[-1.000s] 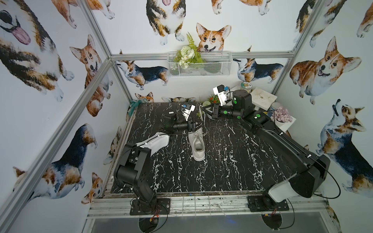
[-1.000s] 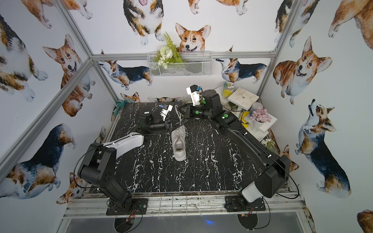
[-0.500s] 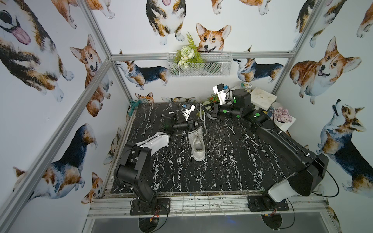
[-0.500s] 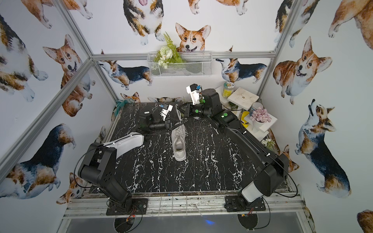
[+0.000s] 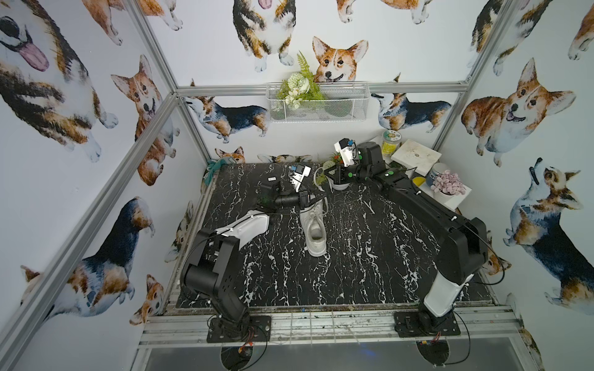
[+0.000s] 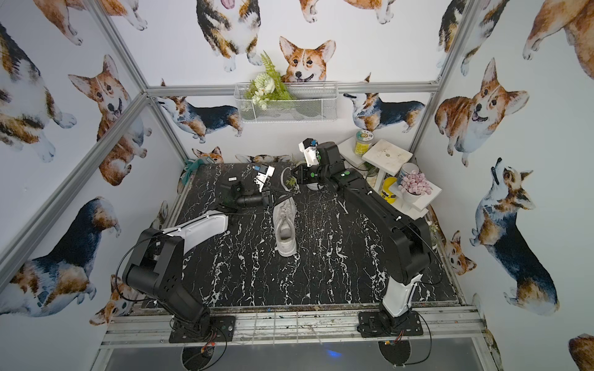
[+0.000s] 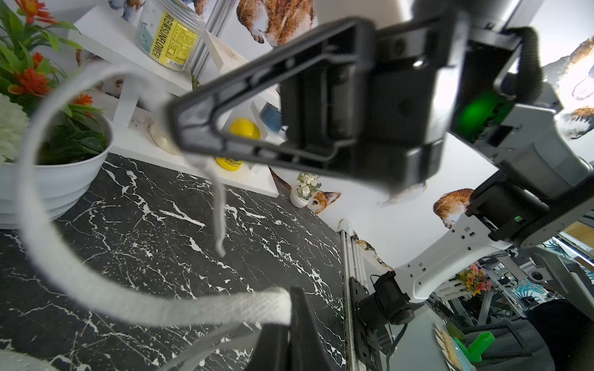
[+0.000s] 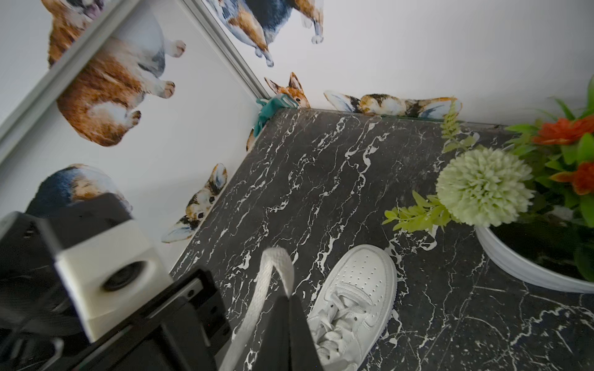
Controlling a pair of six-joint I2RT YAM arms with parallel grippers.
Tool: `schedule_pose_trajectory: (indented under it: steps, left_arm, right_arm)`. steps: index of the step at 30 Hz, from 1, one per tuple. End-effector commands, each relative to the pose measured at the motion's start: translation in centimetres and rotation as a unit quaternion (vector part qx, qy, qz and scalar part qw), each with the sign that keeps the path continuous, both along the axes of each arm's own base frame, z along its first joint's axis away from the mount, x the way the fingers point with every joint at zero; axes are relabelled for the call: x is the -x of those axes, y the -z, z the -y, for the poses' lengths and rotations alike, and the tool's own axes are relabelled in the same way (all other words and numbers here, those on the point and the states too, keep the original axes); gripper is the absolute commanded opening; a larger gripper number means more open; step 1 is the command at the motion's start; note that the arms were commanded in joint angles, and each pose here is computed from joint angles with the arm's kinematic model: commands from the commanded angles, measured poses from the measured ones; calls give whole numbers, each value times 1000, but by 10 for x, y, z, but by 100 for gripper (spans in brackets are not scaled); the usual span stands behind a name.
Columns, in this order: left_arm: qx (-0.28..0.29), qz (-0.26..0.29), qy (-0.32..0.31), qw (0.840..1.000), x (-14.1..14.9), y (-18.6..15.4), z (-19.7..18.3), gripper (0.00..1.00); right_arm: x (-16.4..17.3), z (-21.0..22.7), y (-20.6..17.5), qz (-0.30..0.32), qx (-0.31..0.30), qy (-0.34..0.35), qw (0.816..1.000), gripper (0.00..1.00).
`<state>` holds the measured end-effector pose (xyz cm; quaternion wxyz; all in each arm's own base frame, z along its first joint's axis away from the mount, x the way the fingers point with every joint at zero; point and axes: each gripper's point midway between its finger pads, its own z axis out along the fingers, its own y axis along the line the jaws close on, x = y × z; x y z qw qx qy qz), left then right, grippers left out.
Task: Tie the shoes
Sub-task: Cross the shoelace with the shoelace.
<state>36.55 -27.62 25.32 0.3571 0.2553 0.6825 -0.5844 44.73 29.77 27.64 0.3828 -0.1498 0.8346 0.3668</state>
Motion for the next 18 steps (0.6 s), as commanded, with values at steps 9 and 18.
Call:
schedule_pose_trajectory:
  steps: [9, 18]
  left_arm:
    - [10, 18, 6, 1000, 3, -8, 0, 3]
    - [12, 16, 2, 1000, 1, -8, 0, 4]
  right_arm:
    - [-25, 2, 93, -31, 82, 5, 996, 40]
    - [-19, 86, 109, -12, 146, 81, 986, 54]
